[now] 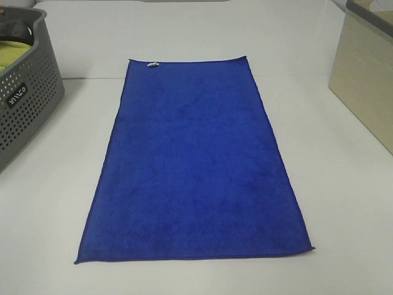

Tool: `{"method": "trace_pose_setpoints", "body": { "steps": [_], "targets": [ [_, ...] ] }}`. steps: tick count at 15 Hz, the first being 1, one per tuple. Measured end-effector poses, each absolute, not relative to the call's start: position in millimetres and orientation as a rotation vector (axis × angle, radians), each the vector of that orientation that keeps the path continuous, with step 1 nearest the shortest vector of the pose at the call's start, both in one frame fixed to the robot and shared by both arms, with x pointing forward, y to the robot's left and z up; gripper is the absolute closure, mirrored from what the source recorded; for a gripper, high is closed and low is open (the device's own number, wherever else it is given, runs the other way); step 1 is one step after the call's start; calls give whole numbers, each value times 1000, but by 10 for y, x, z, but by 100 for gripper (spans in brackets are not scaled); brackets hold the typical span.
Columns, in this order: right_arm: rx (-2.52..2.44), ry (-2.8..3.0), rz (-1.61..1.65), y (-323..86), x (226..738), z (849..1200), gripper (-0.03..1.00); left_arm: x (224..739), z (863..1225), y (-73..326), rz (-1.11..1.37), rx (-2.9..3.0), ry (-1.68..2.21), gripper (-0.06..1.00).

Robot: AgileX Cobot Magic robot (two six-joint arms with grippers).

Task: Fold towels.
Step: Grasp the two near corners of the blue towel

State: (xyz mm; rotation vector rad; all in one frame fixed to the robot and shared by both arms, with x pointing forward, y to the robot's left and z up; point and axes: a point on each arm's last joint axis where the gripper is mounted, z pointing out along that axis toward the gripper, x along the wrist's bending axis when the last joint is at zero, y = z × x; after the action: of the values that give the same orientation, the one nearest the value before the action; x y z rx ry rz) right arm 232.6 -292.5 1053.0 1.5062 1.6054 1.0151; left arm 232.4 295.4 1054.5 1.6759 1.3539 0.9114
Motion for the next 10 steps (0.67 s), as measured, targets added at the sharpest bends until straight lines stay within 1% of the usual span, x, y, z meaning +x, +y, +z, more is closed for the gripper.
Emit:
{"method": "trace_pose_setpoints", "body": {
  "steps": [10],
  "targets": [
    [1506,1605,1015,-2925,2326,10530,21,2324,10545,2954,911,1676,1354,41]
  ]
}}
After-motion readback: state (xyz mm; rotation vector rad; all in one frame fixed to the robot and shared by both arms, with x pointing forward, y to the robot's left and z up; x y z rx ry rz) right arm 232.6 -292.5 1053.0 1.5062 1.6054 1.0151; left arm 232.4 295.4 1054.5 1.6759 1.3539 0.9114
